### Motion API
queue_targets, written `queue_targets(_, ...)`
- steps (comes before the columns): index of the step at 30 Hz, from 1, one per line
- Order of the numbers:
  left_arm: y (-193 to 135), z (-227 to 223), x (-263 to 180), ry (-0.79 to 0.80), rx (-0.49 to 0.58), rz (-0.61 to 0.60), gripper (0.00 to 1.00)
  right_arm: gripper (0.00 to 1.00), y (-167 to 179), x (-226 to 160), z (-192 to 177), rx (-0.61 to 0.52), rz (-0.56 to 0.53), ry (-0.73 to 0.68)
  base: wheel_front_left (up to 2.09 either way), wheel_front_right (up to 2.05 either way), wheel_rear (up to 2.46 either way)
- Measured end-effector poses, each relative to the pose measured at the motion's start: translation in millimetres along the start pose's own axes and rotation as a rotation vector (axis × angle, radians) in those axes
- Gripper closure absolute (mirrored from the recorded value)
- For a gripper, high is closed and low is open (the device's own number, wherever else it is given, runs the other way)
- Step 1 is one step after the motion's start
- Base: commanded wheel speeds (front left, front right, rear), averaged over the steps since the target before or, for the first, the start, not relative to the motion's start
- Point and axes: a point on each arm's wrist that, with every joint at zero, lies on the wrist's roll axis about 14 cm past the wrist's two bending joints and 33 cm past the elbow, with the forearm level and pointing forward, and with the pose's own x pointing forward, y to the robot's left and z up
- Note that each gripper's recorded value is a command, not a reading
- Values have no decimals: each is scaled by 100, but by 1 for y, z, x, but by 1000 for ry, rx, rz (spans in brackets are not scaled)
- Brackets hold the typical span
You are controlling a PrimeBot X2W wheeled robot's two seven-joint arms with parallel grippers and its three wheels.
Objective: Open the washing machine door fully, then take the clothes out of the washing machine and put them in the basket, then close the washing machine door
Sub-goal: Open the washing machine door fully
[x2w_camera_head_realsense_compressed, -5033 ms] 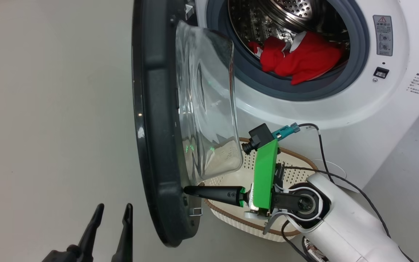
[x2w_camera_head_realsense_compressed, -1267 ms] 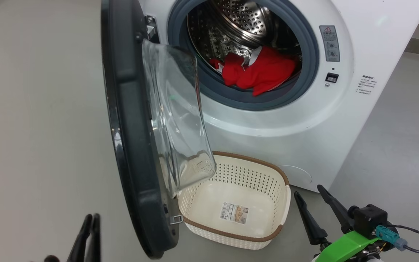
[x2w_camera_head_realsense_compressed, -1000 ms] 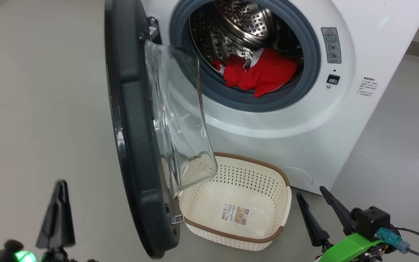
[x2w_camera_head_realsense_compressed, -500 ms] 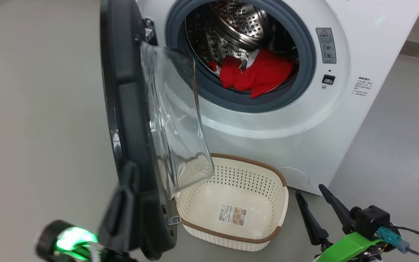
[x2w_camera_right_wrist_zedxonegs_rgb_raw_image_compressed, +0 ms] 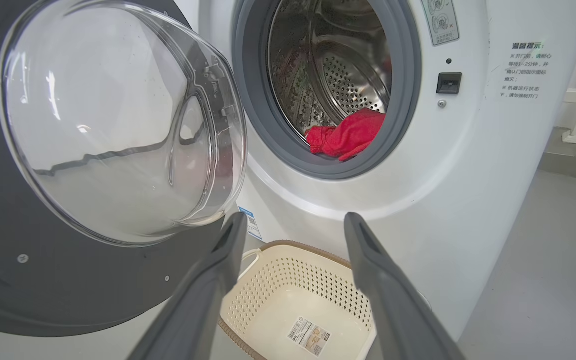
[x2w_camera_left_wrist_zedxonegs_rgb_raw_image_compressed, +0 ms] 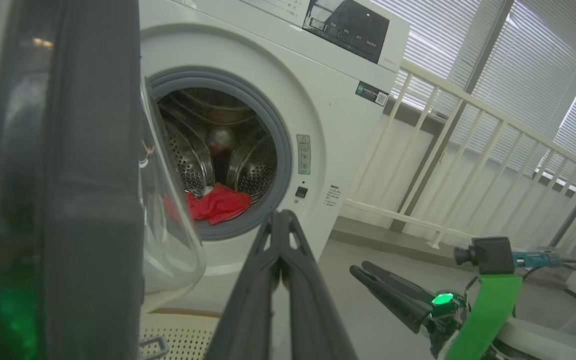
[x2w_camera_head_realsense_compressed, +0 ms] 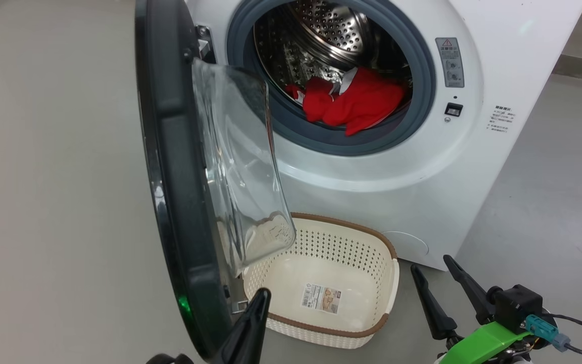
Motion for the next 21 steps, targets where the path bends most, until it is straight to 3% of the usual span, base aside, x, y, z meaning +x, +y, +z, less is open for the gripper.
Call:
queue_targets(6,18,-32,-11,102,-15,59,100,0,0,-1,3,-3,-1,-7,0,0,0)
queue_targets(21,59,-45,-24,150,-2,194,100,0,2,1,5,-3,4,-14,0,0,0)
